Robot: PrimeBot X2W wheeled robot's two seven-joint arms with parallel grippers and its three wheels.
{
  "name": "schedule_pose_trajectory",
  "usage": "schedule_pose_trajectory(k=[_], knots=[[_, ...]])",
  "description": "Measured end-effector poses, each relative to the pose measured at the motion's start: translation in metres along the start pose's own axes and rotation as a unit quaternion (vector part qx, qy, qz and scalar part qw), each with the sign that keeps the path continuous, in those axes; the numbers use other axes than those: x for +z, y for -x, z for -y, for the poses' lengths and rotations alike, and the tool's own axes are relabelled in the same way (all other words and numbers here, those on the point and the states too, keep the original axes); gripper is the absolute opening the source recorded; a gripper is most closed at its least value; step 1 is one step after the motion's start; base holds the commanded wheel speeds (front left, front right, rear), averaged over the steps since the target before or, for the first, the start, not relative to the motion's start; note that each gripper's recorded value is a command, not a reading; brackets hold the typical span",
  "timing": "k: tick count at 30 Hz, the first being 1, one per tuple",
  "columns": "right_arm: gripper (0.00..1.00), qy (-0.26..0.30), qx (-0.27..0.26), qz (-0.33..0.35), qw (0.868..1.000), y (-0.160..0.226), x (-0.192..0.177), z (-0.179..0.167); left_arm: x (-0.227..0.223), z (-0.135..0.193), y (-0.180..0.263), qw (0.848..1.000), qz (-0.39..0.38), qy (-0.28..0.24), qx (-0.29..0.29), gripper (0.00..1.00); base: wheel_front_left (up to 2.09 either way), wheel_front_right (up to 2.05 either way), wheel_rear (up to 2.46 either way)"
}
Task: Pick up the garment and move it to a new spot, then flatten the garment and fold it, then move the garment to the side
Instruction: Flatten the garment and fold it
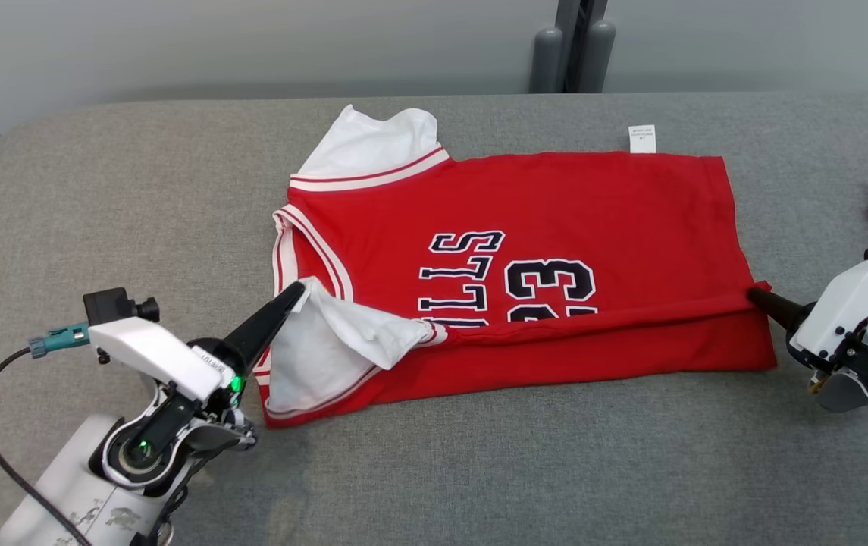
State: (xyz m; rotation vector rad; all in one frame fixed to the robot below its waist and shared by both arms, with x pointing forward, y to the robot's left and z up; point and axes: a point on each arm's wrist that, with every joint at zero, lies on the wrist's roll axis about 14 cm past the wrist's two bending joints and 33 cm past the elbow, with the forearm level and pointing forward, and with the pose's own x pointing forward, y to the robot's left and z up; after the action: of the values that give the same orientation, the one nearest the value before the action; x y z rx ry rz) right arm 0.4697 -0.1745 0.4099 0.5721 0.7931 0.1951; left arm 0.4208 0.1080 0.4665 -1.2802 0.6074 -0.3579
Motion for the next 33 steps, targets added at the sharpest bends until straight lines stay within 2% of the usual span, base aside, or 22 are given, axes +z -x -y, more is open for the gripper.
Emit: schedule_pose_trajectory(k=[16, 17, 18, 19, 20, 21, 25, 29, 33], knots=[[0.00, 0.009, -0.009, -0.002, 1.000, -0.014, -0.008, 0.007, 0.013, -0.007, -0.020, 0.999, 0.053, 0.009, 0.006, 0.00, 0.00, 0.00, 0.00], [0.16, 0.007, -0.009, -0.002, 1.000, -0.014, -0.009, 0.007, 0.013, -0.007, -0.020, 0.998, 0.054, 0.011, 0.007, 0.00, 0.00, 0.00, 0.00], [0.47, 0.006, -0.012, 0.000, 1.000, -0.014, -0.009, 0.009, 0.013, -0.008, -0.021, 0.998, 0.056, 0.012, 0.008, 0.00, 0.00, 0.00, 0.00], [0.98, 0.002, -0.018, 0.003, 1.000, -0.014, -0.008, 0.012, 0.015, -0.010, -0.021, 0.998, 0.062, 0.011, 0.011, 0.19, 0.00, 0.00, 0.00], [1.00, -0.008, -0.020, 0.005, 1.000, -0.014, -0.008, 0.014, 0.016, -0.014, -0.020, 0.998, 0.067, 0.012, 0.018, 0.67, 0.00, 0.00, 0.00], [1.00, -0.014, -0.022, 0.004, 1.000, -0.014, -0.009, 0.015, 0.018, -0.021, -0.019, 0.997, 0.075, 0.017, 0.028, 1.00, 0.00, 0.00, 0.00], [1.00, -0.025, -0.023, 0.022, 0.999, -0.014, -0.003, 0.014, 0.029, -0.031, -0.015, 0.992, 0.114, 0.025, 0.043, 1.00, 0.00, 0.00, 0.00], [1.00, -0.027, -0.023, 0.051, 0.998, -0.012, 0.007, 0.013, 0.048, -0.024, -0.011, 0.984, 0.172, 0.029, 0.032, 1.00, 0.00, 0.00, 0.00], [1.00, -0.007, -0.010, 0.123, 0.992, -0.006, 0.034, 0.005, 0.067, -0.013, -0.002, 0.974, 0.226, 0.008, 0.020, 1.00, 0.00, 0.00, 0.00]])
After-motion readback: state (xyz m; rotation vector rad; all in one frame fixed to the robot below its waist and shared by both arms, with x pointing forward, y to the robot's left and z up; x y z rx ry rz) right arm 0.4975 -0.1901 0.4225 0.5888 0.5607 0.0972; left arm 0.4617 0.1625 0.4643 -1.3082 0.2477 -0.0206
